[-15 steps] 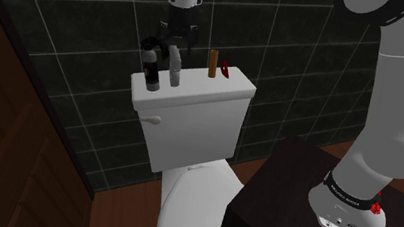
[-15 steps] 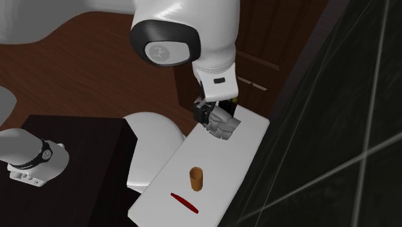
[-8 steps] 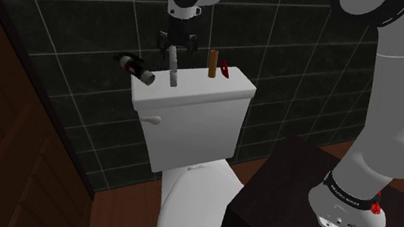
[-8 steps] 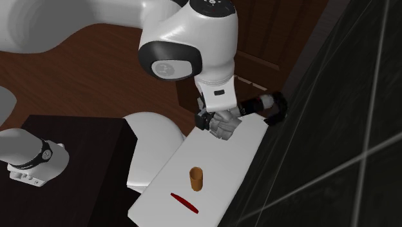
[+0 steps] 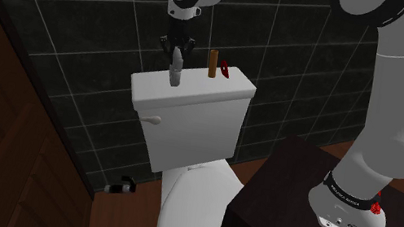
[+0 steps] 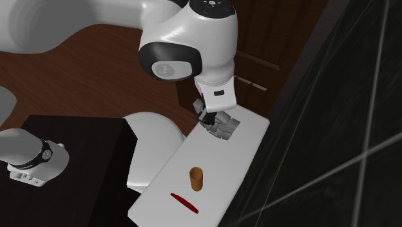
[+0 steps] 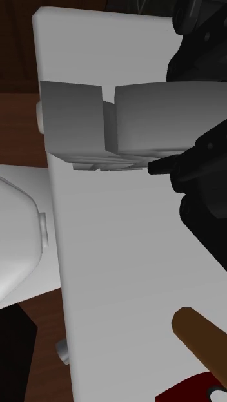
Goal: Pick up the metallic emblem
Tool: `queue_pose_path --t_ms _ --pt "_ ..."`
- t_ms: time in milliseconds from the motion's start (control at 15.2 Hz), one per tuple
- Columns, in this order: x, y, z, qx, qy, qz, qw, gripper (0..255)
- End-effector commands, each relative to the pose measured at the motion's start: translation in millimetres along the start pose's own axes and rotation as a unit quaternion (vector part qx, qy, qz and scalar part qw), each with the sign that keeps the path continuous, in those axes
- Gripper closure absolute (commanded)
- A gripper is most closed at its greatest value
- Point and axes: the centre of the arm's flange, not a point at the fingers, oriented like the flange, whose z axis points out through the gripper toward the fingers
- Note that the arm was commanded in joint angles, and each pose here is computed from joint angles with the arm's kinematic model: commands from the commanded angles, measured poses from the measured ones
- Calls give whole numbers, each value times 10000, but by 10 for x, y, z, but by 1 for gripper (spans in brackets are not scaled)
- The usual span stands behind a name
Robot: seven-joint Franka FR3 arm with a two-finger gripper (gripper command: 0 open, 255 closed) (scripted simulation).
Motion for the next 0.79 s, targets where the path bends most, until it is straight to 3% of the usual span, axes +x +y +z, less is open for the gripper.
queue_pose_path --t_ms 0,726 --pt "0 2 10 -6 -7 1 10000 255" --pt "11 -44 -510 -6 -7 1 10000 255"
